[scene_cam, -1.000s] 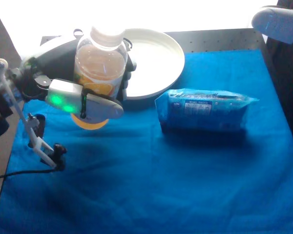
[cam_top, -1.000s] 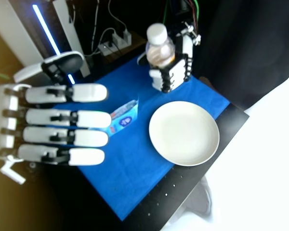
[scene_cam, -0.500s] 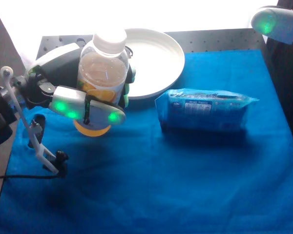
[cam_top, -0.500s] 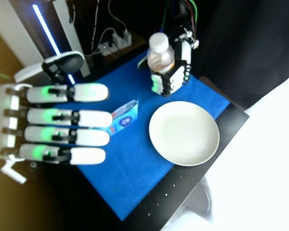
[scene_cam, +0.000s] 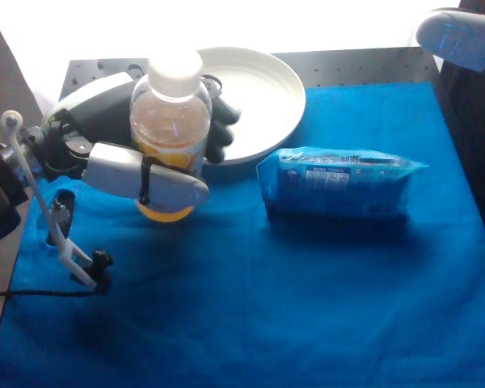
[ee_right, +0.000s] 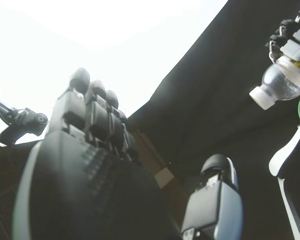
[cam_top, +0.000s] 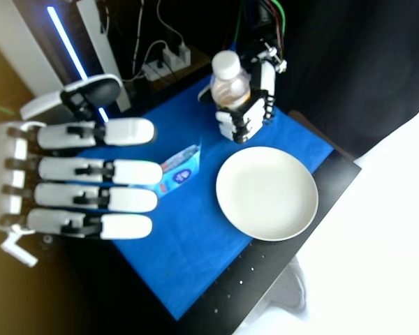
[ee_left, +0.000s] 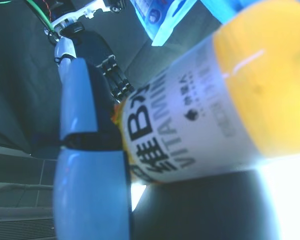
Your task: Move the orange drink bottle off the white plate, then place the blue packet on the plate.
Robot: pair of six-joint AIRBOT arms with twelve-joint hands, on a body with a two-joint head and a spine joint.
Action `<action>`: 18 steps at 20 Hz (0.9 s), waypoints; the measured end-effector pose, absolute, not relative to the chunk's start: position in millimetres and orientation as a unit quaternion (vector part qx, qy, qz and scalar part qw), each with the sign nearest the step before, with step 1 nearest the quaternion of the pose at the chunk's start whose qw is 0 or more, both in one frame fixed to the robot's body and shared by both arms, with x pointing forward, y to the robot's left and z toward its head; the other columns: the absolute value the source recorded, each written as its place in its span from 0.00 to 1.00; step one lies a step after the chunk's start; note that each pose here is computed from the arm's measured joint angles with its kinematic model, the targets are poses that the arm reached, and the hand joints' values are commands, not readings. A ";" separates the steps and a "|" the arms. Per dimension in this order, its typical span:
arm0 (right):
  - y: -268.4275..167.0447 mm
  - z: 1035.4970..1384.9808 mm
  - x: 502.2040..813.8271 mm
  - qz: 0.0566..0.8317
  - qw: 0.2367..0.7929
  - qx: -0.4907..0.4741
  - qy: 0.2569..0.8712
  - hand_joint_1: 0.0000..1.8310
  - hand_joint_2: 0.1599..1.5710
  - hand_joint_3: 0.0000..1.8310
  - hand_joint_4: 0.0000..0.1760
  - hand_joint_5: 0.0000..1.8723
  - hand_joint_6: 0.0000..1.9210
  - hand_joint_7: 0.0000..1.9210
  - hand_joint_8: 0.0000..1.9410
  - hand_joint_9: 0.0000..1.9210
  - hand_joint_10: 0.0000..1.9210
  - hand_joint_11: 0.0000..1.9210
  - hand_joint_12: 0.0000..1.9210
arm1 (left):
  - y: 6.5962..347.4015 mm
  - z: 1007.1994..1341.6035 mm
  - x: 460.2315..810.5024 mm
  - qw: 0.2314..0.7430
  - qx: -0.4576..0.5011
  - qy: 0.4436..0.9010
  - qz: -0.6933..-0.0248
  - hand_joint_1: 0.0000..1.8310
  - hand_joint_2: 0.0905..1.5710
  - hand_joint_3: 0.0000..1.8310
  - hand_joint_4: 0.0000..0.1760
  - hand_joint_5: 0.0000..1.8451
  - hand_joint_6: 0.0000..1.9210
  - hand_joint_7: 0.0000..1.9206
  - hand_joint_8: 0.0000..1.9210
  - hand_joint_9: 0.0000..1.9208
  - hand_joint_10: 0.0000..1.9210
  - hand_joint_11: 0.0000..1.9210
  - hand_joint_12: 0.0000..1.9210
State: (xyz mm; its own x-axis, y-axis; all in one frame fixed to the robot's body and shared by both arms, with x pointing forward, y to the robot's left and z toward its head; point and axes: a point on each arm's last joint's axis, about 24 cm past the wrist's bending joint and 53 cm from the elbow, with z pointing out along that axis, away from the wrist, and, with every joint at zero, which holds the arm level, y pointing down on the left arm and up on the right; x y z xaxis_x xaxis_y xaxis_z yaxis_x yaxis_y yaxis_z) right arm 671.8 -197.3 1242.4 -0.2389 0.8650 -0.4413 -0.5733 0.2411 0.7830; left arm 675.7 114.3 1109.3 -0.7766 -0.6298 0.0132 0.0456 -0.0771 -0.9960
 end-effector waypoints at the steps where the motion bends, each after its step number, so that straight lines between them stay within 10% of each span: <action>1: -197.2 1242.4 671.8 0.599 0.600 0.143 0.510 0.18 0.49 0.00 0.36 0.01 0.00 0.09 0.00 0.08 0.00 0.01 0.18 | 114.3 1109.4 675.6 0.242 -0.230 0.634 -0.697 0.62 0.73 0.00 0.00 0.46 0.60 0.29 0.27 0.31 0.29 0.26 0.43; 14: -197.1 1242.4 671.7 0.599 0.600 0.143 0.510 0.18 0.48 0.00 0.24 0.01 0.00 0.07 0.00 0.07 0.00 0.00 0.17 | 108.1 1109.6 667.7 0.234 -0.222 0.638 -0.699 0.64 0.69 0.00 0.00 0.53 0.50 0.28 0.09 0.26 0.24 0.21 0.47; 16: -197.7 1242.4 672.0 0.599 0.600 0.144 0.510 0.18 0.48 0.00 0.25 0.02 0.00 0.06 0.00 0.06 0.00 0.00 0.15 | 106.8 1112.3 663.7 0.231 -0.215 0.639 -0.702 0.67 0.60 0.00 0.00 0.35 0.14 0.24 0.03 0.26 0.17 0.22 0.41; 18: -197.4 1242.5 671.8 0.599 0.600 0.143 0.510 0.18 0.49 0.00 0.21 0.02 0.00 0.06 0.00 0.06 0.00 0.00 0.16 | 109.0 1115.5 662.6 0.232 -0.212 0.638 -0.703 0.66 0.58 0.00 0.00 0.26 0.02 0.19 0.00 0.24 0.06 0.20 0.34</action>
